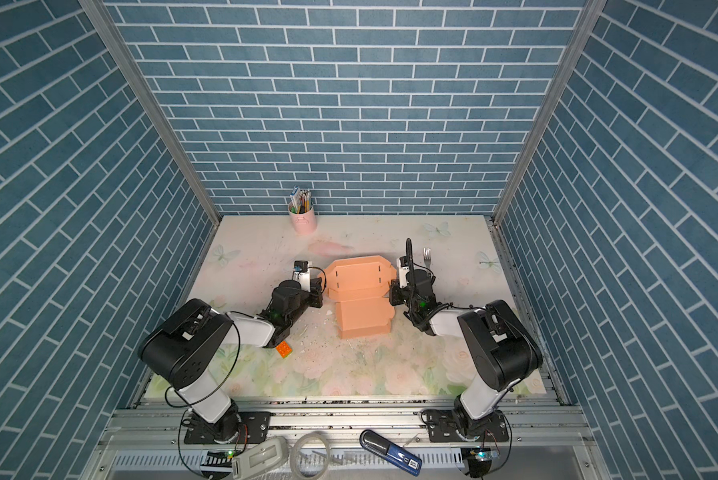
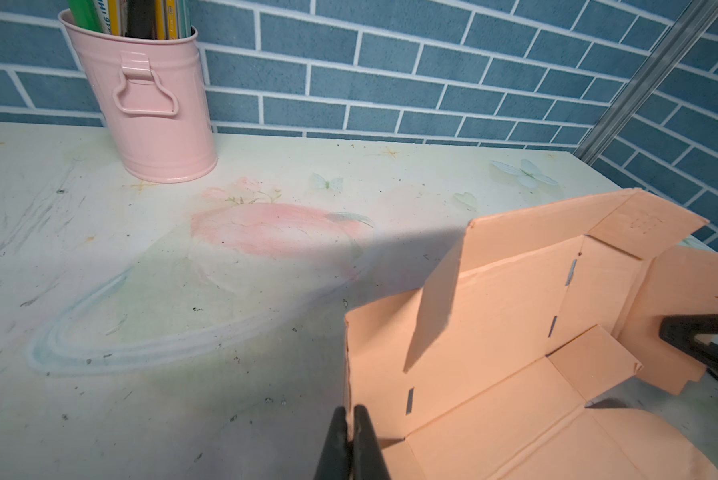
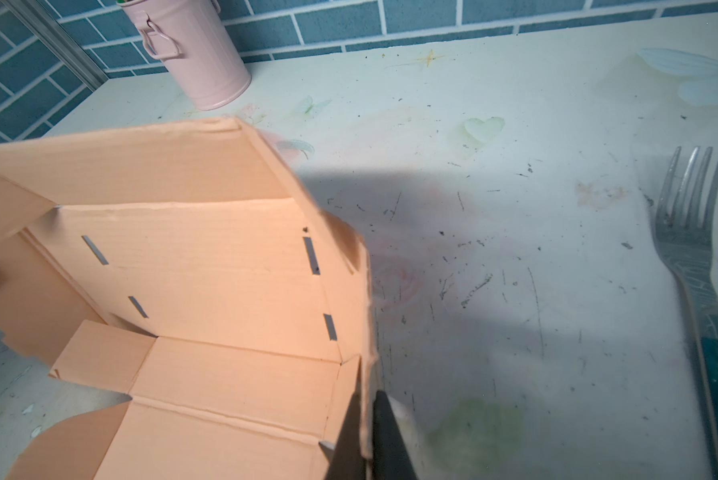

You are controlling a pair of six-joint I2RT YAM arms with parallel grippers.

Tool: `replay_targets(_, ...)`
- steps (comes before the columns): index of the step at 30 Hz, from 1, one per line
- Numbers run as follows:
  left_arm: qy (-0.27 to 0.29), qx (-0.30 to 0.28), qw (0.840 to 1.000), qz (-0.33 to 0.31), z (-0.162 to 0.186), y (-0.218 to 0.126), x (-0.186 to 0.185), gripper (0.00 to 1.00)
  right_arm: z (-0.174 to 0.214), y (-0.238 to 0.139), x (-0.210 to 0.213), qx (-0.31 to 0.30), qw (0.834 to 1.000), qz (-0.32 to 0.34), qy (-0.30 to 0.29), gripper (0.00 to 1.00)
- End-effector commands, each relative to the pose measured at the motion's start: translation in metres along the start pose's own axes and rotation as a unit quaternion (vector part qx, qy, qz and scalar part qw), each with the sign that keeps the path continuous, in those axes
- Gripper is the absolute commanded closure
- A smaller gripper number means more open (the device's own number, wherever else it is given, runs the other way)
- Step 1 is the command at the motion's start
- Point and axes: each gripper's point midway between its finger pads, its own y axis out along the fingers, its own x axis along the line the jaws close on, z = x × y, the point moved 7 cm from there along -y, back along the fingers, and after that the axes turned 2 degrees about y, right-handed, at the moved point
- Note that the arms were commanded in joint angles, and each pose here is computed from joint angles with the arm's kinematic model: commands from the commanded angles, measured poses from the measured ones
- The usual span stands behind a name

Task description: Fold the paper box

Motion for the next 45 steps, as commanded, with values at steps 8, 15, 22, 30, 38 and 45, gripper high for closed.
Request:
replay_targets(8, -0.033, 0.005, 0.999, -0.003, -0.001, 0.003, -0.013, 1.00, 0.009, -0.022, 0.027, -0.026, 0.999, 0.012, -0.019, 0.97)
replay_targets(15, -0.062, 0.009, 0.998, -0.009, 0.002, 0.002, -0.022, 1.00, 0.022, -0.029, 0.030, -0.033, 0.999, 0.017, -0.008, 0.98)
replay_targets(22, -0.107, 0.006, 0.994, -0.006, 0.003, 0.001, -0.031, 1.00, 0.028, -0.033, 0.035, -0.044, 0.999, 0.030, -0.006, 0.98)
replay_targets(30, -0.155, 0.002, 0.988, 0.005, 0.008, 0.002, -0.037, 1.00, 0.032, -0.038, 0.038, -0.053, 0.998, 0.031, -0.005, 0.98)
replay_targets(38, -0.167, -0.008, 0.985, 0.035, 0.001, -0.005, -0.059, 1.00, 0.039, -0.041, 0.037, -0.045, 0.999, 0.022, 0.000, 0.97)
replay_targets(45, -0.147, -0.018, 0.988, 0.033, -0.010, -0.026, -0.075, 1.00, 0.042, -0.043, 0.039, -0.034, 0.999, 0.009, 0.007, 0.97)
